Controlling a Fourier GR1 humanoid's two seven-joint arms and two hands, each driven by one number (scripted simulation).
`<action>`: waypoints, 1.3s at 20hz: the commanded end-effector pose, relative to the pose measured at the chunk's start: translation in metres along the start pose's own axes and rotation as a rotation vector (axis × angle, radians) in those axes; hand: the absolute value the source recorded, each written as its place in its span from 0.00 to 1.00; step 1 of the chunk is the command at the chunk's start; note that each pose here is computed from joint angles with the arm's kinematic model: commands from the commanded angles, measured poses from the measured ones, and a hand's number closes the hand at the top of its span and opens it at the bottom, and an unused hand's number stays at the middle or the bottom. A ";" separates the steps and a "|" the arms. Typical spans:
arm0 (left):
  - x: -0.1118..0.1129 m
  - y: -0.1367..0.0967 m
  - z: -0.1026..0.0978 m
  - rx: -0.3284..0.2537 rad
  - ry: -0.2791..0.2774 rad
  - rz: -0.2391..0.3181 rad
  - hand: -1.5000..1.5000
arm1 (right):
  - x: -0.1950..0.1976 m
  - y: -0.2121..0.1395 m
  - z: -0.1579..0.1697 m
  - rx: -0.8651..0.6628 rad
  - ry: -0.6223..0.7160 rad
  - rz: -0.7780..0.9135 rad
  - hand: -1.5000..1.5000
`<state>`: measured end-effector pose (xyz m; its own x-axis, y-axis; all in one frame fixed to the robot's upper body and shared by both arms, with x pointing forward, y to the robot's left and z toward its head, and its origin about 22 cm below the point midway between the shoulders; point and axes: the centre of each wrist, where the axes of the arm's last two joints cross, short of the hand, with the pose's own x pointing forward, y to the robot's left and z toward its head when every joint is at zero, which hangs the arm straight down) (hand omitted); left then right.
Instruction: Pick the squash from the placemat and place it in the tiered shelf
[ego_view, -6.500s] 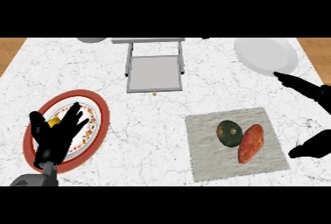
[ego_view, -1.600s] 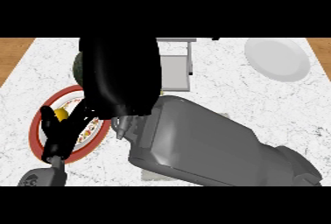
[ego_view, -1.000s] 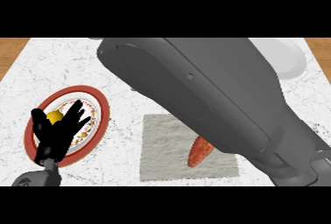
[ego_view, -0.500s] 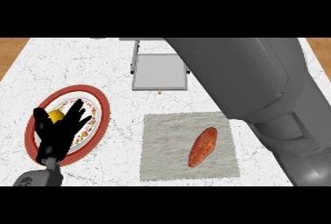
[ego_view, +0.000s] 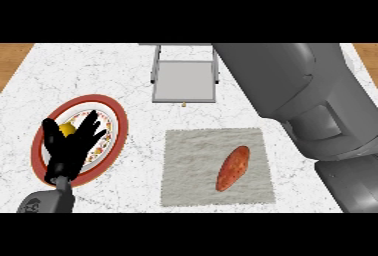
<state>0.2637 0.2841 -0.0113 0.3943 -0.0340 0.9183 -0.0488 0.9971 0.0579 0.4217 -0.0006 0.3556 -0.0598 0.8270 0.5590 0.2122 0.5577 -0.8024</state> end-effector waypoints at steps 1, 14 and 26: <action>-0.006 -0.005 -0.003 -0.003 0.032 0.012 0.50 | -0.016 0.014 -0.009 -0.003 0.008 0.004 1.00; -0.022 -0.010 0.006 -0.033 0.026 0.015 0.50 | -0.041 0.027 -0.021 -0.022 -0.038 -0.005 1.00; -0.014 -0.007 0.002 -0.008 0.036 0.009 0.50 | -0.043 0.005 -0.029 -0.109 0.064 -0.207 0.00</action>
<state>0.2623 0.2821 -0.0123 0.3750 -0.0416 0.9261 -0.0318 0.9978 0.0577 0.4519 -0.0285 0.3307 -0.0693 0.7804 0.6214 0.2660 0.6148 -0.7425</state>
